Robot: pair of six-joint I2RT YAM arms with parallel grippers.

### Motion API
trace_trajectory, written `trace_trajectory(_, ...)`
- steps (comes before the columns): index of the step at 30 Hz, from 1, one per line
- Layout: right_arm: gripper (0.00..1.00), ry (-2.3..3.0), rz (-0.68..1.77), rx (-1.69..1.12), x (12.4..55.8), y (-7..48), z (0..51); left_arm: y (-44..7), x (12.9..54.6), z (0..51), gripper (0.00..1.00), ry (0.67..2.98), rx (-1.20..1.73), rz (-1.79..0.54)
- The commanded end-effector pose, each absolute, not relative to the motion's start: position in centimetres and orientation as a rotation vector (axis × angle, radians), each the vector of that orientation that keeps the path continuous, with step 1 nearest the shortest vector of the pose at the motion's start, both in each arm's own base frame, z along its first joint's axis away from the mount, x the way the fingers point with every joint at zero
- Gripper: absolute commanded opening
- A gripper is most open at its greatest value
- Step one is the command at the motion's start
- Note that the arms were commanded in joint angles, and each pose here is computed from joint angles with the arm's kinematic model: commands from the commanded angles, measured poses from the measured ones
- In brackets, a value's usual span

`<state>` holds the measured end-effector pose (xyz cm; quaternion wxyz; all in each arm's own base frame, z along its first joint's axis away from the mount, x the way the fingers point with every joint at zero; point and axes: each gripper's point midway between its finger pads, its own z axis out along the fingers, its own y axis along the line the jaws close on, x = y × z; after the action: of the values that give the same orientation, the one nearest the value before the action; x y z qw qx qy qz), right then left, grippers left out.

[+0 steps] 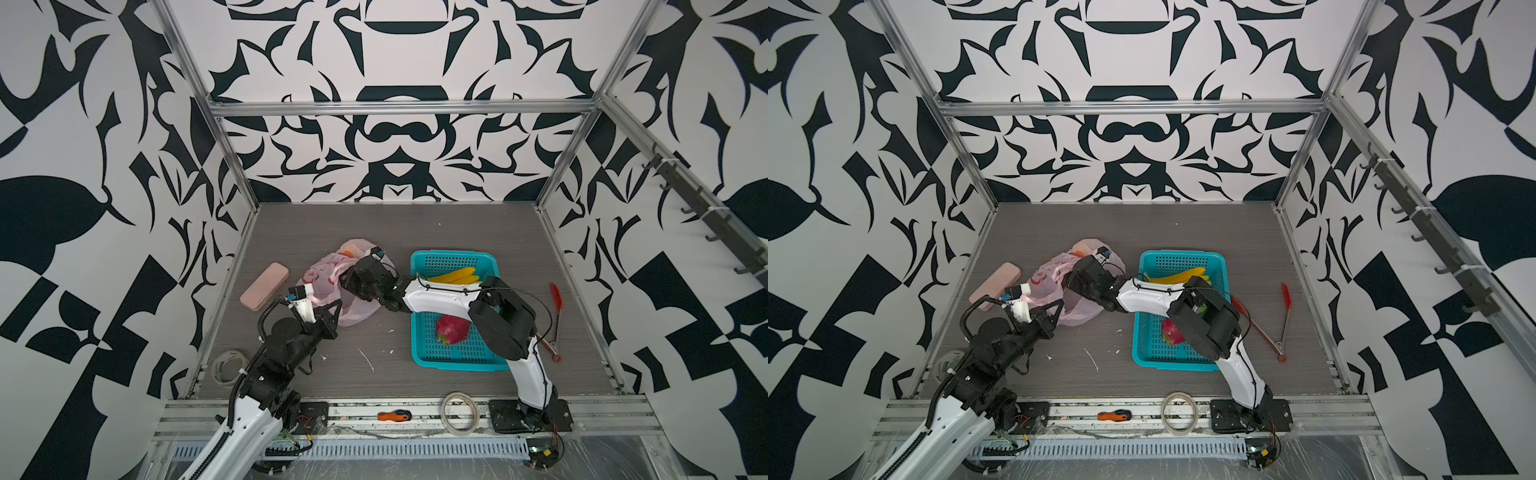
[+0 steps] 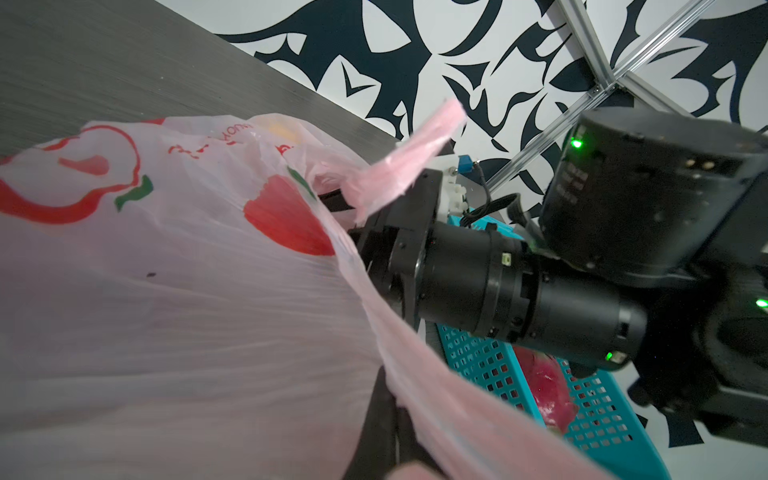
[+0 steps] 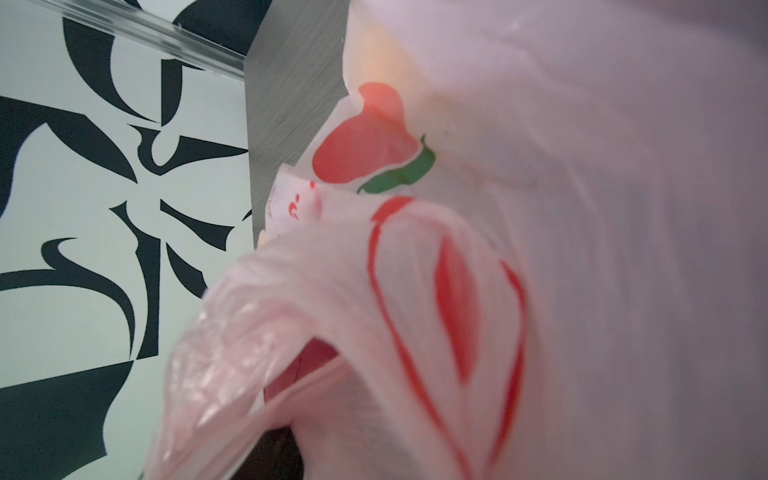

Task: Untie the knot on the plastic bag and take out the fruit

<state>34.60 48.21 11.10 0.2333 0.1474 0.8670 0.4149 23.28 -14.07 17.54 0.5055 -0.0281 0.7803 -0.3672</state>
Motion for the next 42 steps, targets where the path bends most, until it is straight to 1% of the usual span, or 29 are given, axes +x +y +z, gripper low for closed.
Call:
trace_trajectory(1,0.5,2.362,1.159,0.366,34.3,48.7,12.4,-16.0,24.0,23.8,0.0,1.715,0.063,-0.956)
trace_trajectory(10,0.54,2.357,1.113,0.39,33.7,47.0,12.3,-18.9,25.8,27.9,0.0,1.633,0.207,-1.012)
trace_trajectory(17,0.58,2.337,1.059,0.418,33.4,45.0,12.9,-20.0,25.7,29.4,0.0,1.6,0.226,-1.111)
trace_trajectory(24,0.66,2.354,1.032,0.369,32.7,44.9,14.0,-18.4,23.4,26.9,0.0,1.681,0.149,-1.12)
trace_trajectory(30,0.7,2.356,1.024,0.35,32.1,45.5,14.5,-16.2,20.8,24.7,0.0,1.729,0.093,-1.081)
trace_trajectory(36,0.72,2.398,0.971,0.344,31.3,45.7,14.1,-14.7,20.3,21.5,0.0,1.791,0.025,-1.01)
trace_trajectory(39,0.75,2.413,0.959,0.334,31.0,46.2,13.7,-14.4,20.5,20.6,0.0,1.799,0.006,-0.994)
trace_trajectory(42,0.77,2.422,0.958,0.336,30.9,46.5,13.3,-14.3,20.4,20.1,0.0,1.805,0.004,-0.994)
